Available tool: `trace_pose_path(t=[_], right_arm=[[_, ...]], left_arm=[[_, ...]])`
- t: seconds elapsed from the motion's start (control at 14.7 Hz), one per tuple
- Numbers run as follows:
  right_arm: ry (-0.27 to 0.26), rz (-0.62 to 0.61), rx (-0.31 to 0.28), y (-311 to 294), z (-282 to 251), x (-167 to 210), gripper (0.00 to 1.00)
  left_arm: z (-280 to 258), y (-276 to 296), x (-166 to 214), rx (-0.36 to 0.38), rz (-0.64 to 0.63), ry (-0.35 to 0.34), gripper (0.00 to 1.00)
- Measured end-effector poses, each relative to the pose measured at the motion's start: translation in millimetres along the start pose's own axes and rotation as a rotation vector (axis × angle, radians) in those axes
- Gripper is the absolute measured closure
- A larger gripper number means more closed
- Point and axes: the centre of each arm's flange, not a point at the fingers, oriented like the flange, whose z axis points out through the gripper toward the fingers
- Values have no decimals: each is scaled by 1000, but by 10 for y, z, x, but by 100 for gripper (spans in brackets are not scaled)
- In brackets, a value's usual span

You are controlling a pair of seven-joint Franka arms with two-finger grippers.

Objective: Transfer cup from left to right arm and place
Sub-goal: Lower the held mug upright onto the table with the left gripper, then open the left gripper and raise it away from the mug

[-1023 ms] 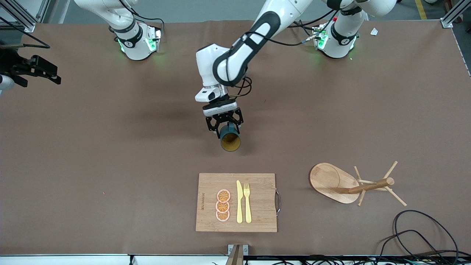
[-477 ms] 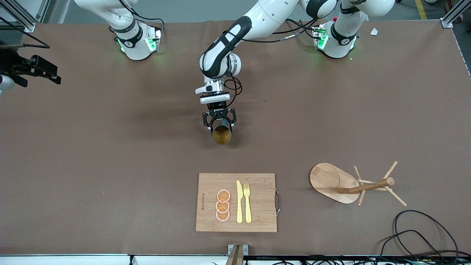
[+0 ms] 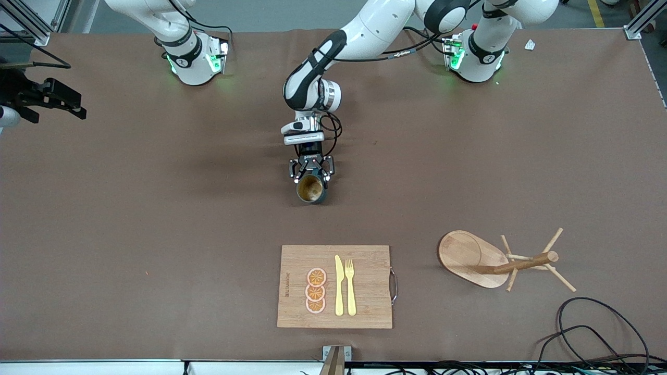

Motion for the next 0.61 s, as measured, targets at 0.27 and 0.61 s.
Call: trace_pose_path(t=[0.27, 0.61], right_arm=[[0, 0, 0, -2, 0, 0, 0], [0, -1, 0, -4, 0, 0, 0]], left_arm=[[-153, 74, -46, -19, -40, 4, 0], [-669, 273, -39, 46, -162, -98, 0]])
